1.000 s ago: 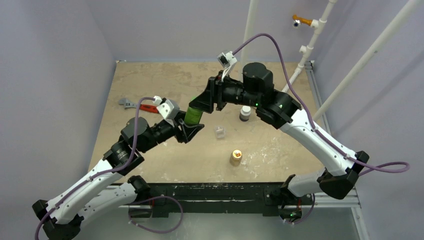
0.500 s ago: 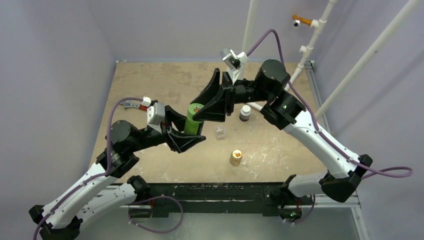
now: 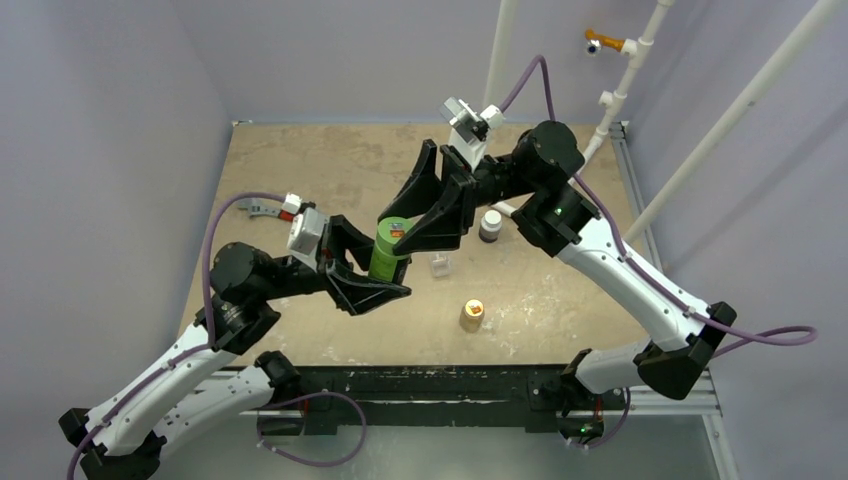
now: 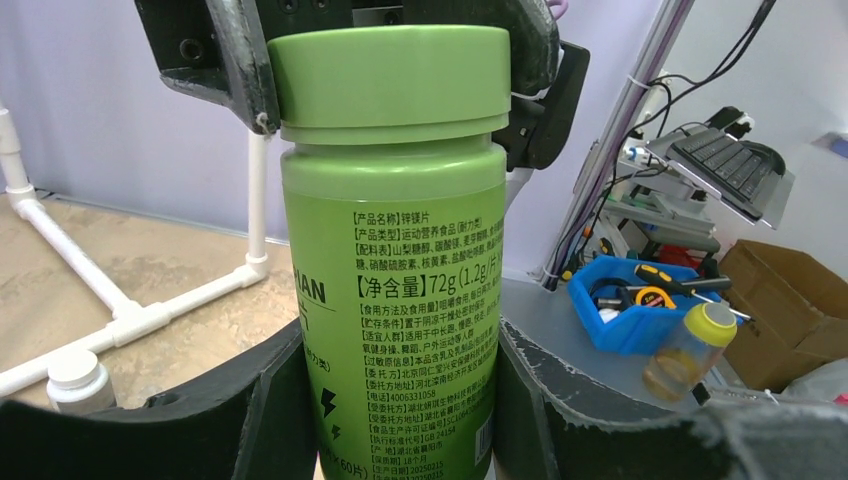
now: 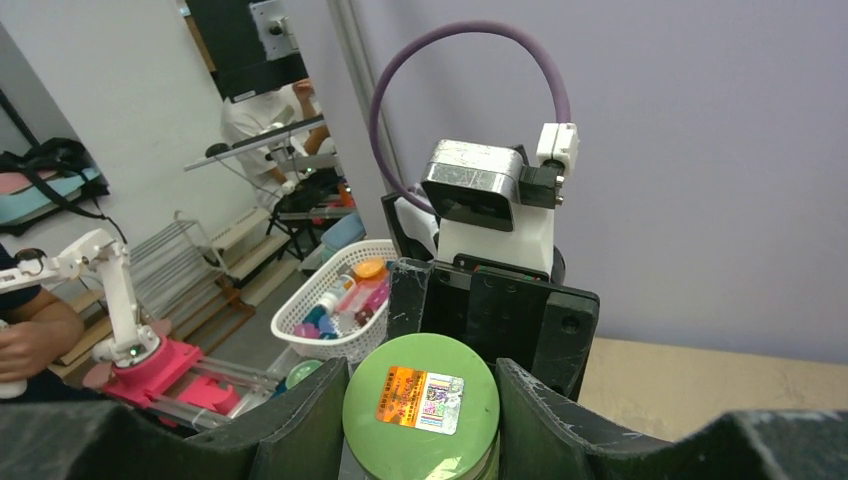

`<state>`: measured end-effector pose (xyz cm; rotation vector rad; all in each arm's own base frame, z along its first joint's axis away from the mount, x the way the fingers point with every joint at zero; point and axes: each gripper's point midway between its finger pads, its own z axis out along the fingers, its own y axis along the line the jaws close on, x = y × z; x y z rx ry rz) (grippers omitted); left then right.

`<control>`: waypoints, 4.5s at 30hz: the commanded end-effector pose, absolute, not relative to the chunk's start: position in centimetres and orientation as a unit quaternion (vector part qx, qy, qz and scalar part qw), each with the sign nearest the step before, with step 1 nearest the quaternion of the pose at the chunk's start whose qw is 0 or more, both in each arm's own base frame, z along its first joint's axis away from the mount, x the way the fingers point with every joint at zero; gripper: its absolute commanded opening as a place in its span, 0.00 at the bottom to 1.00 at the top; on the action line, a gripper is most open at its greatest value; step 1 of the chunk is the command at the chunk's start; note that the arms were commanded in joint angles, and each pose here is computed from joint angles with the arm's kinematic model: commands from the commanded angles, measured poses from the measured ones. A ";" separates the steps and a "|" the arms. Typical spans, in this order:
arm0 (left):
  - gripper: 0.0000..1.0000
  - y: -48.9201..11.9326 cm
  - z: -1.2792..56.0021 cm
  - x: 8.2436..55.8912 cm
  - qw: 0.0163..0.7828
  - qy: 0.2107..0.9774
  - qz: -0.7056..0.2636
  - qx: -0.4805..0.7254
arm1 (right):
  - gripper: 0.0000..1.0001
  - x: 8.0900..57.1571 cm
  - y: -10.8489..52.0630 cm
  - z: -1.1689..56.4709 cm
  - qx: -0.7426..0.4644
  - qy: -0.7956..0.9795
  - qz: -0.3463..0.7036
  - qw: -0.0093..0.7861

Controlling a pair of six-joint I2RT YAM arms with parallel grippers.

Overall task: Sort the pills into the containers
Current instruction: Unscrew the lid of the pill bottle.

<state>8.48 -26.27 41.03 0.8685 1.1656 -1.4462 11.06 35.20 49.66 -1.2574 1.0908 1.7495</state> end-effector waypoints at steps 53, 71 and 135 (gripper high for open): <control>0.00 -21.7 32.5 24.3 0.659 0.686 -0.235 0.201 | 0.25 26.9 38.3 40.2 -0.097 0.774 0.466 0.418; 0.00 -25.3 37.6 13.1 0.605 0.535 -0.501 0.312 | 0.06 21.2 37.6 47.4 -0.325 0.571 0.615 0.435; 0.00 -22.7 29.9 21.0 0.643 0.654 -0.359 0.174 | 0.70 29.4 27.0 25.3 -0.025 0.864 0.329 0.381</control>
